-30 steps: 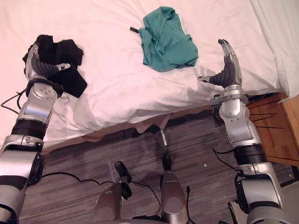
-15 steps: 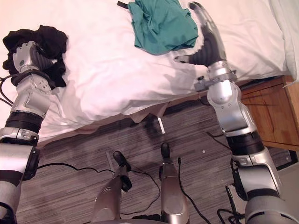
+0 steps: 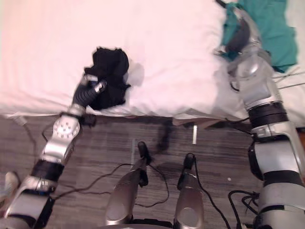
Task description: Tidy the bed and pick cloth on bed and put in laundry
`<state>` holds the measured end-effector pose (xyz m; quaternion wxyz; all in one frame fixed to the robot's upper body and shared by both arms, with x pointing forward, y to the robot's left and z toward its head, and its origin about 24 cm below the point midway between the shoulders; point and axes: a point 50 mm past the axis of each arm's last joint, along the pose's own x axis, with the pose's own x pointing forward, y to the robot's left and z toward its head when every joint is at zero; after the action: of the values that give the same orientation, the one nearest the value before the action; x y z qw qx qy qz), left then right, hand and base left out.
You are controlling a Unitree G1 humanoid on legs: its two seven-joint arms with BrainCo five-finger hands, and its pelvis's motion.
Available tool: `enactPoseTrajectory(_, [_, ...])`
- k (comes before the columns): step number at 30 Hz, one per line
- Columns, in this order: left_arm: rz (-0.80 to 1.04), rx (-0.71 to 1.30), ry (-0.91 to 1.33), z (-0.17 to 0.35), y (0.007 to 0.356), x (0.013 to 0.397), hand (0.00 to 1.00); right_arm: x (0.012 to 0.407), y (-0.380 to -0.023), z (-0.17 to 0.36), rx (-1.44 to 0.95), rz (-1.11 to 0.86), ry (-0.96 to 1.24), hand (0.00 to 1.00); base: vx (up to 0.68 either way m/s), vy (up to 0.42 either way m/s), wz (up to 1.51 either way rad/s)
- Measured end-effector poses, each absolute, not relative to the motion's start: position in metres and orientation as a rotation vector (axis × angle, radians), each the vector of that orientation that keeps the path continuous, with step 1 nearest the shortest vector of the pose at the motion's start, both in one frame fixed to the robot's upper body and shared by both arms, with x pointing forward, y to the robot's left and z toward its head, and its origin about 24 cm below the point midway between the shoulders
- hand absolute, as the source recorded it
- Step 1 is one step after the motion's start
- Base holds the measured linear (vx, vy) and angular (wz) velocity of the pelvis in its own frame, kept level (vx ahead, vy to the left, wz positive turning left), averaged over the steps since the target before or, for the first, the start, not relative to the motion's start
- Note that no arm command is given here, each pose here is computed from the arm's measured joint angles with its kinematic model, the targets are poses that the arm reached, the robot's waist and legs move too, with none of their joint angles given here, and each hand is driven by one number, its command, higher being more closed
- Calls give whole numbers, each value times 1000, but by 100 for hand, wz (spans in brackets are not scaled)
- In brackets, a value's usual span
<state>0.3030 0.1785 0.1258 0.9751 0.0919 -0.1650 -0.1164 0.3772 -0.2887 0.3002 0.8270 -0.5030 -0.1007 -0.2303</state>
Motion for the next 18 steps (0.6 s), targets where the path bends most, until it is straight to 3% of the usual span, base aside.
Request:
enactPoseTrajectory(4, [-429, 0, -143, 81, 158, 269, 100, 366, -321, 328, -1124, -655, -165, 100, 5, 51, 21])
enactPoseTrajectory(11, [-586, -131, -28, 57, 143, 237, 100, 357, -339, 346, -1034, -723, -135, 100, -87, 71, -5])
enactPoseTrajectory(15, [-593, -163, 13, 46, 145, 216, 100, 361, -349, 300, -885, -622, -132, 100, -3, 56, -19])
enactPoseTrajectory(18, [-546, -220, 0, 45, 147, 199, 100, 362, -330, 235, -758, -492, -168, 100, 31, -8, -32])
